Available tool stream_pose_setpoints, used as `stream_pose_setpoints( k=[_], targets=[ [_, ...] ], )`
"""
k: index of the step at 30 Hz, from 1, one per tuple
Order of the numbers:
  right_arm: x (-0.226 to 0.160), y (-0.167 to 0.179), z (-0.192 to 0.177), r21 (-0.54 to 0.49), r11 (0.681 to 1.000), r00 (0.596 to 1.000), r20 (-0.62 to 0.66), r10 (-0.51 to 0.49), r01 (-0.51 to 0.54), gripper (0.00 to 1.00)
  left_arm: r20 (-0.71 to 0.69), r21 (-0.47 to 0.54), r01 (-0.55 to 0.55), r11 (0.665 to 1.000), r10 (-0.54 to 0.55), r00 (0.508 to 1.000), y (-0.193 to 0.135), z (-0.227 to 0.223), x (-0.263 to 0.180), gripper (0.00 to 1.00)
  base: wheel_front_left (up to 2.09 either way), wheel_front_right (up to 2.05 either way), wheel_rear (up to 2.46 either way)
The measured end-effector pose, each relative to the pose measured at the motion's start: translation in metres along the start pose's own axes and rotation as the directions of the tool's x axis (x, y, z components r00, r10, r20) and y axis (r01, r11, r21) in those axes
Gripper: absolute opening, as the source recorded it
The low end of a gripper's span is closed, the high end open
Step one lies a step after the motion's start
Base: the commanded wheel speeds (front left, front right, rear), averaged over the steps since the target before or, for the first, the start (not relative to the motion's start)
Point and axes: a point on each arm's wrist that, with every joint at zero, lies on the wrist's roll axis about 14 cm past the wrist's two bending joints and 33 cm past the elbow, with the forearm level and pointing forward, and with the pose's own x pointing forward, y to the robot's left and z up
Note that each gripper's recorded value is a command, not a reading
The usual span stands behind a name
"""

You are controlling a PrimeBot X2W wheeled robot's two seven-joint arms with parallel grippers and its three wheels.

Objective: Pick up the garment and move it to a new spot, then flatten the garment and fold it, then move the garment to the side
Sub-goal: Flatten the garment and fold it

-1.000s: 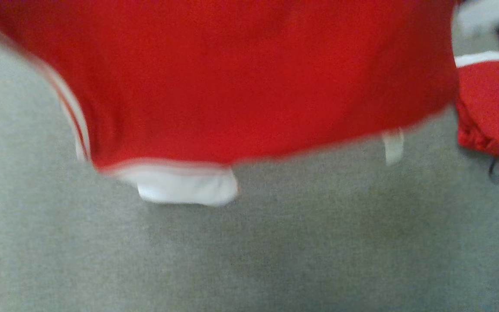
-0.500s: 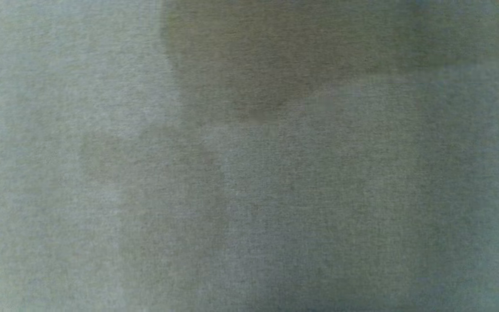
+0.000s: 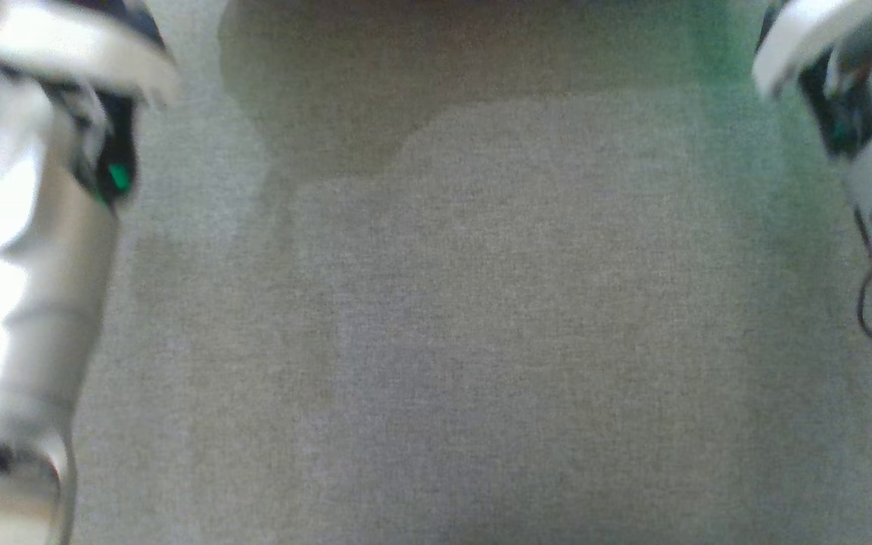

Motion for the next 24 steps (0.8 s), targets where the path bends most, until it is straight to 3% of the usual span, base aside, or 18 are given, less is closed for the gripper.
stream_pose_setpoints(
  k=[4,8,24],
  targets=[
    [-0.032,0.008,-0.051,-0.036,0.999,0.979,-0.202,0.032,-0.04,0.0,-0.152,-0.018,0.02,1.0,-0.023,0.988,-0.006,-0.046,-0.048,0.0,0.0,0.0,0.0],
    [-0.062,0.01,-0.076,-0.053,0.996,0.951,-0.307,0.049,-0.069,0.0,-0.261,-0.03,0.044,0.999,-0.05,0.964,-0.01,-0.068,-0.093,0.0,0.0,0.0,0.0],
    [-0.148,0.03,-0.076,-0.075,0.979,0.894,-0.427,0.139,-0.188,0.0,-0.502,-0.143,0.161,0.977,-0.211,0.838,-0.047,-0.078,-0.225,0.0,0.0,0.0,0.0]
  ],
)
